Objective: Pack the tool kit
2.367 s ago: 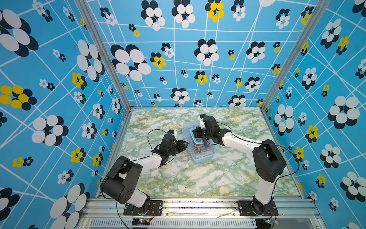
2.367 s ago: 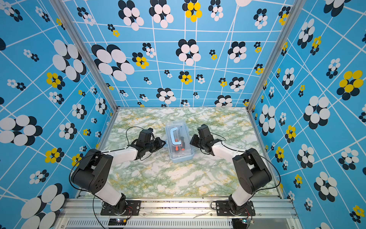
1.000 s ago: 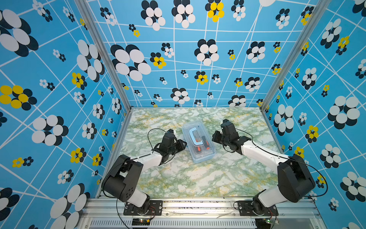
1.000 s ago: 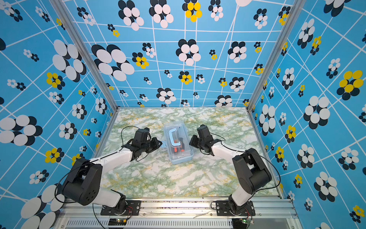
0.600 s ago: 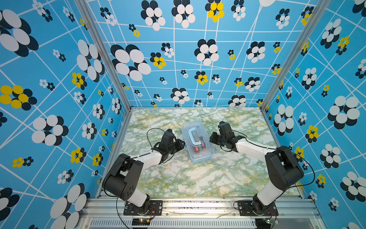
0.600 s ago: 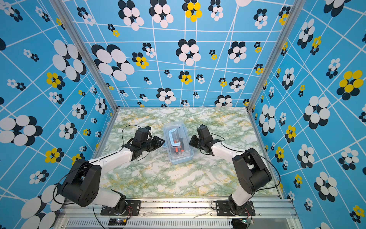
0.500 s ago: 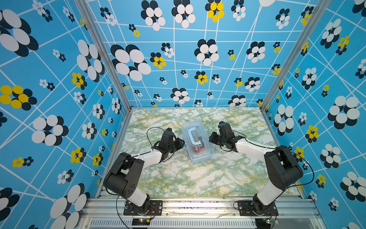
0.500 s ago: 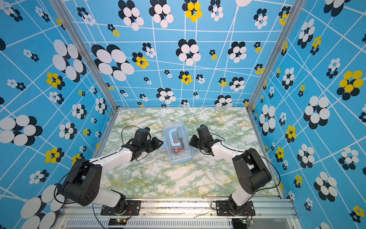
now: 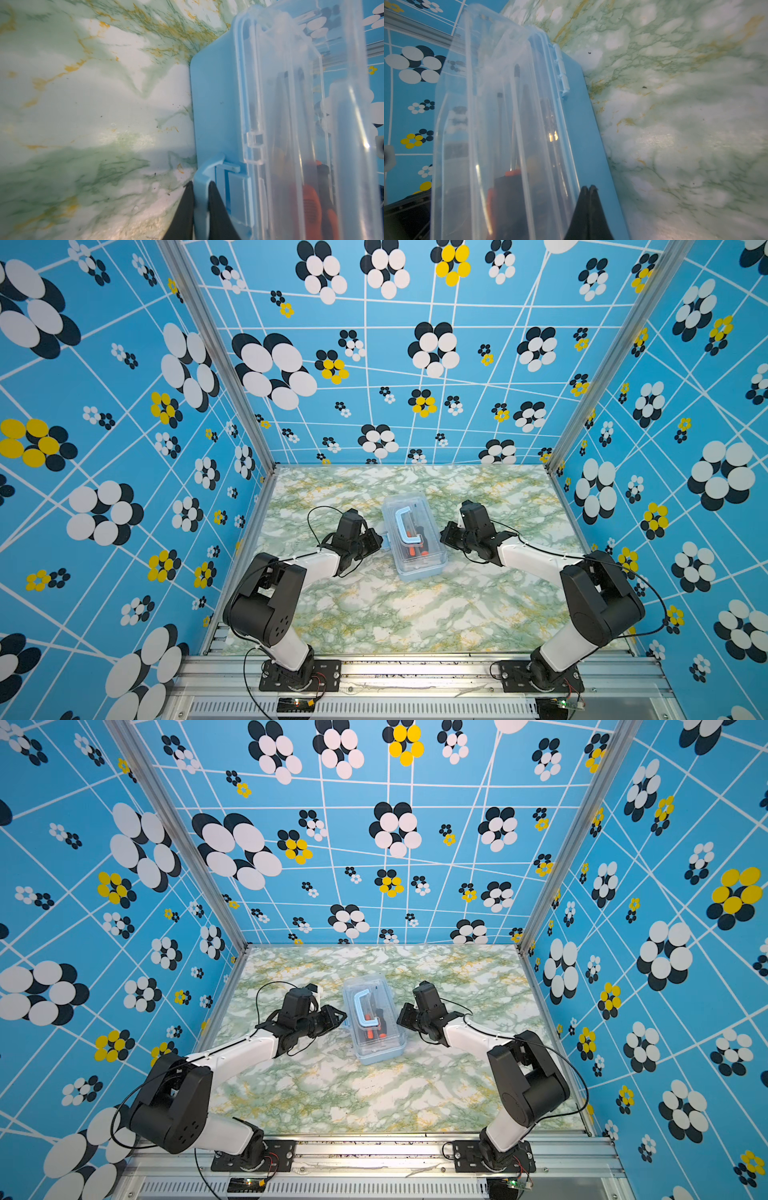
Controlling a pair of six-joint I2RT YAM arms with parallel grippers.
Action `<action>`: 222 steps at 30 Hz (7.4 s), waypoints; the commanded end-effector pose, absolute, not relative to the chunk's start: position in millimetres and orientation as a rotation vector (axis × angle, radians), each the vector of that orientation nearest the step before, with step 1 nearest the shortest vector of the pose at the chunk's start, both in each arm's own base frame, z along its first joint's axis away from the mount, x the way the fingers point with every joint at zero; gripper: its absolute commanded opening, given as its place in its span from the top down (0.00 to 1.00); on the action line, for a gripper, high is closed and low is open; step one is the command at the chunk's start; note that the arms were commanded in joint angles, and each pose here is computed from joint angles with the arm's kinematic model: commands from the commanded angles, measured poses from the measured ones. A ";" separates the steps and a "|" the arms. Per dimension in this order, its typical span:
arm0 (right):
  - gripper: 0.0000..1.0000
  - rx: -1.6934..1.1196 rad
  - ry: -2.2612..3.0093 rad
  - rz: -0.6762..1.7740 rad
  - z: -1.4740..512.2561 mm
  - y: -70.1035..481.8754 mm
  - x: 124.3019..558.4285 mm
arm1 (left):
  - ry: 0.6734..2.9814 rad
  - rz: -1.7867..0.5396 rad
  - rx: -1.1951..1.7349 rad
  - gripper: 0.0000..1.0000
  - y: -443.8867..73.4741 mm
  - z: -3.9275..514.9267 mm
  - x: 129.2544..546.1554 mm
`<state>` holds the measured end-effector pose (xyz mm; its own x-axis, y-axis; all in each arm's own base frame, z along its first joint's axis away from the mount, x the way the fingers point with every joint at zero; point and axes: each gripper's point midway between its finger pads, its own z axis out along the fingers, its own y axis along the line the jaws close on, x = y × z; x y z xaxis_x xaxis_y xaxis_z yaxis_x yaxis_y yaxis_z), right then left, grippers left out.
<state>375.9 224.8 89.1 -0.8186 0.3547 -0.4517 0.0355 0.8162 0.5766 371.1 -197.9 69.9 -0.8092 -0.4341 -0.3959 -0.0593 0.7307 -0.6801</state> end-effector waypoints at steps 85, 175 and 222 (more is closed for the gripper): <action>0.98 0.188 2.536 0.790 69.5 237.0 351.7 | 2.340 -1.084 -0.281 0.74 -222.8 112.0 340.4; 0.99 0.126 2.610 0.684 66.0 239.3 364.1 | 2.385 -0.968 -0.309 0.75 -208.1 78.5 380.0; 0.99 0.122 2.575 0.709 79.2 243.1 369.2 | 2.267 -1.019 -0.249 0.90 -209.0 149.9 381.6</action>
<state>374.9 233.8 80.7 -0.8754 0.2392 -0.4201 -0.0065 0.8632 0.5049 369.2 -183.1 86.1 -0.8142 -0.4272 -0.3931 -0.0905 0.7623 -0.6409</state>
